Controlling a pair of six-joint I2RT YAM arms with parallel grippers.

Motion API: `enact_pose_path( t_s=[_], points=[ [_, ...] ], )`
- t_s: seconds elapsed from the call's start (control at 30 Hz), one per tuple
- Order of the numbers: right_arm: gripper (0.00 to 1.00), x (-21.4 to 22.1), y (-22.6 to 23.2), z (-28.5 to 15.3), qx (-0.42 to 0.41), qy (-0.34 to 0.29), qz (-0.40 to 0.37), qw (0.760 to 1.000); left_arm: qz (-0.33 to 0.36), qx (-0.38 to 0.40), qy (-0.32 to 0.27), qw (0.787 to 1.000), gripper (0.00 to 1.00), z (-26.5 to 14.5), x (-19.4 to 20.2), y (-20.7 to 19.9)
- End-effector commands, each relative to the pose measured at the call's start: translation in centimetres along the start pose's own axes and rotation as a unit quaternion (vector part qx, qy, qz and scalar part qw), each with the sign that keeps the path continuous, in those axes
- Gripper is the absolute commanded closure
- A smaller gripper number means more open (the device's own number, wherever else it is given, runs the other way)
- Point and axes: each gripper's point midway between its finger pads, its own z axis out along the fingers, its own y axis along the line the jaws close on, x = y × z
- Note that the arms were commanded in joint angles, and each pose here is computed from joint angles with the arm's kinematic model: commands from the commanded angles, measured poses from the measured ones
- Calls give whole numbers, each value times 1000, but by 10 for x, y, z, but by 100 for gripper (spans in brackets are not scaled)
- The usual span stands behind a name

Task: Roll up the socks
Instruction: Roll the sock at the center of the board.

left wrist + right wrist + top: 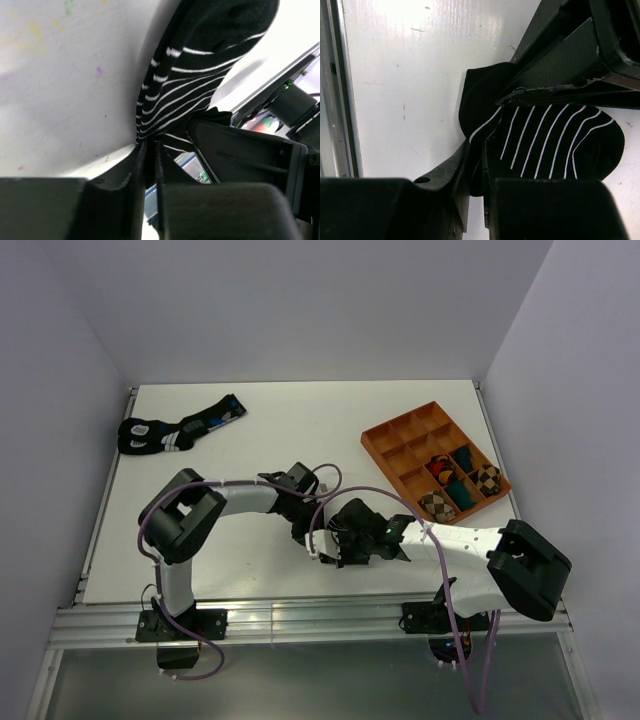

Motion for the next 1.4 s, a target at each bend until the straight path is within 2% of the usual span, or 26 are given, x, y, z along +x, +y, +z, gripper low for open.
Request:
enact_pose_path(
  t_s=[0.0, 0.07, 0.23, 0.53, 0.83, 1.0, 1.3, 1.37],
  points=[
    [86, 2, 8, -2, -13, 1, 2, 1000, 11, 19, -71, 997, 81, -15, -18, -14],
    [87, 7, 9, -2, -13, 3, 2, 1000, 15, 36, -99, 994, 75, -26, -24, -22],
    [88, 9, 12, -3, -23, 9, 9, 1000, 27, 67, -170, 983, 70, -45, -44, -30],
    [88, 8, 12, -1, -26, 10, 12, 1000, 104, 29, -220, 969, 68, -37, -82, -17],
    [88, 8, 12, -1, -30, 11, 11, 999, 161, -13, -216, 963, 62, -21, -93, 9],
    [88, 10, 12, 1, -36, 21, 15, 999, 181, 8, -210, 961, 62, -9, -93, 11],
    [88, 9, 10, 3, -37, 25, 18, 999, 201, -11, -178, 963, 64, 13, -93, 24],
    [88, 10, 10, 3, -36, 27, 19, 999, 199, -12, -175, 964, 67, 15, -93, 24]
  ],
)
